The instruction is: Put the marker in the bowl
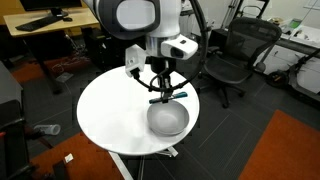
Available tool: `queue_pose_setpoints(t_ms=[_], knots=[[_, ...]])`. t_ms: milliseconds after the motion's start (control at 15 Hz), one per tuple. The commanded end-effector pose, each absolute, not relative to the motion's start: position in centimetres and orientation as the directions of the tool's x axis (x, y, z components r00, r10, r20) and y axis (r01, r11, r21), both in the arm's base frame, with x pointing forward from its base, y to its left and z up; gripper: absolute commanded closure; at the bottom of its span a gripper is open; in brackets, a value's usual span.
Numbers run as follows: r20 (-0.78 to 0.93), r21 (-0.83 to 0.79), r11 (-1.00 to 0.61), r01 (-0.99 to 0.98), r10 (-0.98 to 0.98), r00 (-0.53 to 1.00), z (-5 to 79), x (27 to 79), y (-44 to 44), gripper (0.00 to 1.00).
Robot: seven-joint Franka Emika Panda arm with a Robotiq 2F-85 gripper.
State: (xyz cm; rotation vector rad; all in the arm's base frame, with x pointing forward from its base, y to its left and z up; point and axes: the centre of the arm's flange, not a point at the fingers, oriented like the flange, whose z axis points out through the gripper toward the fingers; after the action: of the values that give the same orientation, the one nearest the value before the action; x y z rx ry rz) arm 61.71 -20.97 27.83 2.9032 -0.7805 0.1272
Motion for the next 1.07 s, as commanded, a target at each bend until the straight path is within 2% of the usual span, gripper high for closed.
queue_pose_setpoints(t_ms=[0,400,467,533,1000], knots=[[0.079,0.09,-0.852,-0.516,-0.51,0.857,26.5,62.4,-21.9,0.95],[0.058,0.089,-0.842,-0.531,-0.528,0.847,24.4,62.7,-22.1,0.94],[0.057,0.089,-0.841,-0.534,-0.531,0.845,24.2,62.8,-22.1,0.56],[0.057,0.085,-0.839,-0.538,-0.535,0.843,24.2,62.8,-22.1,0.55],[0.086,0.074,-0.835,-0.545,-0.539,0.838,26.2,62.4,-22.0,0.05]])
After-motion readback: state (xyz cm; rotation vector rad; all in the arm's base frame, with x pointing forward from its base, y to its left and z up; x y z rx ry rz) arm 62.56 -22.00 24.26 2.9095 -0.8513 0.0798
